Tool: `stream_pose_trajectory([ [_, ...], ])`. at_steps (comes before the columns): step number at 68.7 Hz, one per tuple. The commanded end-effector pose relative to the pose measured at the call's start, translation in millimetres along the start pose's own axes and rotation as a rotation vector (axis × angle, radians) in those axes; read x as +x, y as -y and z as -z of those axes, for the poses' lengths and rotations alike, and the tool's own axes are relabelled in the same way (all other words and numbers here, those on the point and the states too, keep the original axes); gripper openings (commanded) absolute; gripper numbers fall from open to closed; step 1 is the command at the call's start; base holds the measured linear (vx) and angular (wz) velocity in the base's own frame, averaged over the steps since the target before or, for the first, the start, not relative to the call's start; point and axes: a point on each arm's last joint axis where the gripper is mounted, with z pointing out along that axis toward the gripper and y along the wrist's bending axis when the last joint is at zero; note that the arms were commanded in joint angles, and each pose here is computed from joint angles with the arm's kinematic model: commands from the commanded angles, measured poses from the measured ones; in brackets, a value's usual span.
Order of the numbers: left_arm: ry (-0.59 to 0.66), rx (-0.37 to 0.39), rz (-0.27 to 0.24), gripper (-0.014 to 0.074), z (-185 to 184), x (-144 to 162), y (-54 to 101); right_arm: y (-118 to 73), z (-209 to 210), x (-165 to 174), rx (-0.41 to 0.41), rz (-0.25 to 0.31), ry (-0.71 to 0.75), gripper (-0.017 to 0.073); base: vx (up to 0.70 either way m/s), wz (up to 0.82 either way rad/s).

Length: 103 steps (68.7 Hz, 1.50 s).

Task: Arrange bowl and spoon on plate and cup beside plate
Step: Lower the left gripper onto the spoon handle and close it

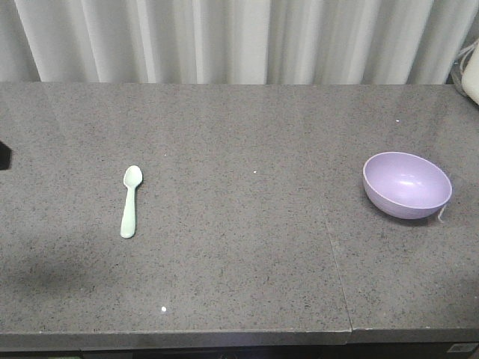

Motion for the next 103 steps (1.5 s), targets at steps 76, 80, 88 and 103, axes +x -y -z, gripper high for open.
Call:
stream_pose_trajectory([
  [76, -0.241, -0.099, 0.004, 0.0565, -210, -59, 98.8, 1.4, 9, -11, 0.004, 0.001, 0.094, 0.0542, 0.00, 0.00],
  [80, -0.249, -0.105, 0.014, 0.0565, -215, -58, 98.9, 1.4, 9, -11, 0.004, 0.001, 0.094, 0.0542, 0.00, 0.00],
  [88, -0.248, -0.130, 0.019, 0.0565, -223, -57, 97.5, 1.4, 9, -11, 0.004, 0.001, 0.093, 0.0542, 0.00, 0.00],
  [103, -0.259, -0.135, 0.026, 0.0565, -232, -54, 98.0, 1.4, 9, -10, 0.004, 0.001, 0.091, 0.0542, 0.00, 0.00],
])
